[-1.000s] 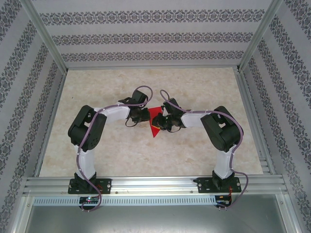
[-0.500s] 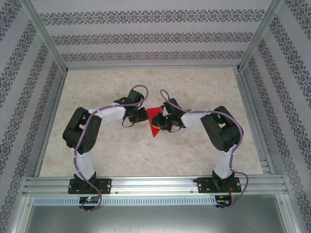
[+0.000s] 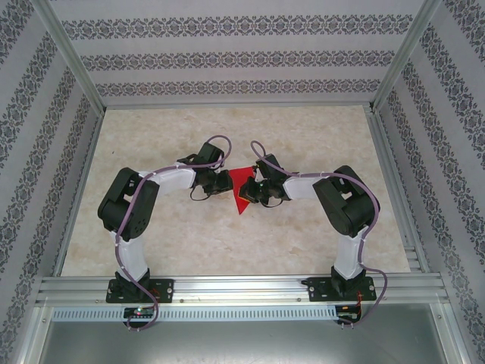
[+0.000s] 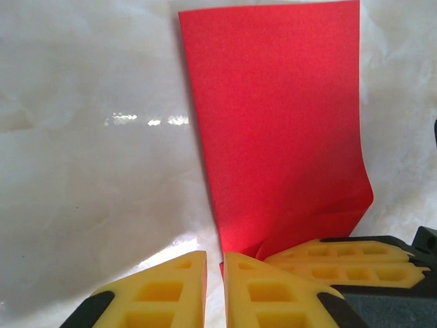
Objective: Fold a paper plane with a square sheet of paper (pick it up from the middle)
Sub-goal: Third fold the triangle at the center of the table.
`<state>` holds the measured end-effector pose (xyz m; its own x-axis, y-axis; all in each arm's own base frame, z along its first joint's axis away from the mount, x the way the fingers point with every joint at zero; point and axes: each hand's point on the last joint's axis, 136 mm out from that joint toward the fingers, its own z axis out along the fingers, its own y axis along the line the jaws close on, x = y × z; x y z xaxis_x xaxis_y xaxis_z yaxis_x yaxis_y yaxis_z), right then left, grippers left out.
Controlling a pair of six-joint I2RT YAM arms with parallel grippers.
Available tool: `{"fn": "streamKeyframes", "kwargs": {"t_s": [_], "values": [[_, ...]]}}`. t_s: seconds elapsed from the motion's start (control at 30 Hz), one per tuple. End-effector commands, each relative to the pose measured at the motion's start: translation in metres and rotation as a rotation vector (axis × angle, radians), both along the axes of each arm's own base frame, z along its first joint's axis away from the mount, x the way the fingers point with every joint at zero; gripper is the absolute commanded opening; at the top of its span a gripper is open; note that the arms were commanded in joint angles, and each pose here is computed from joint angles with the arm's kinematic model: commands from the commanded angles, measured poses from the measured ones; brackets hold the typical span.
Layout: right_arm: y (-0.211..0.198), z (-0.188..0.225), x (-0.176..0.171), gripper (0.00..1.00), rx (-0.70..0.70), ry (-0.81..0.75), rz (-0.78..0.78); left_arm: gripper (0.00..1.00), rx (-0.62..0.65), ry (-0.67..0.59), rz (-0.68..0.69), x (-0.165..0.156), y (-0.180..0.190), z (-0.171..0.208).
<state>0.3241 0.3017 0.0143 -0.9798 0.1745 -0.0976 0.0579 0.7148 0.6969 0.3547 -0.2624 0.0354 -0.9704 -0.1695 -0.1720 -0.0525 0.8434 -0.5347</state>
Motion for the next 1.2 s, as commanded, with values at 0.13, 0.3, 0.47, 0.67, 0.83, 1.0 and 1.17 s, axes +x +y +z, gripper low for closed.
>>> {"fn": "streamKeyframes", "kwargs": {"t_s": [0.13, 0.3, 0.47, 0.67, 0.83, 1.0, 1.17], "values": [[-0.012, -0.02, -0.005, 0.0, -0.055, 0.035, -0.012, 0.13, -0.061, -0.017, -0.036, -0.005, -0.017, 0.008], [-0.013, -0.022, -0.006, 0.0, -0.062, 0.042, -0.011, 0.07, -0.079, -0.006, -0.055, -0.007, -0.027, 0.004], [-0.013, -0.023, -0.006, 0.0, -0.062, 0.045, -0.012, 0.03, -0.083, 0.005, -0.075, -0.008, -0.036, 0.0], [-0.012, -0.022, -0.006, 0.0, -0.057, 0.044, -0.013, 0.0, -0.067, 0.024, -0.075, -0.01, -0.038, -0.008], [-0.012, -0.021, -0.005, 0.0, -0.053, 0.044, -0.014, 0.0, -0.033, 0.03, -0.064, -0.01, -0.033, -0.013], [-0.01, -0.017, -0.004, 0.0, -0.028, 0.043, -0.017, 0.0, 0.018, 0.045, -0.06, -0.013, -0.025, -0.022], [-0.006, -0.003, 0.001, 0.0, 0.017, 0.02, -0.024, 0.0, 0.041, 0.057, -0.056, -0.016, -0.021, -0.028]]}}
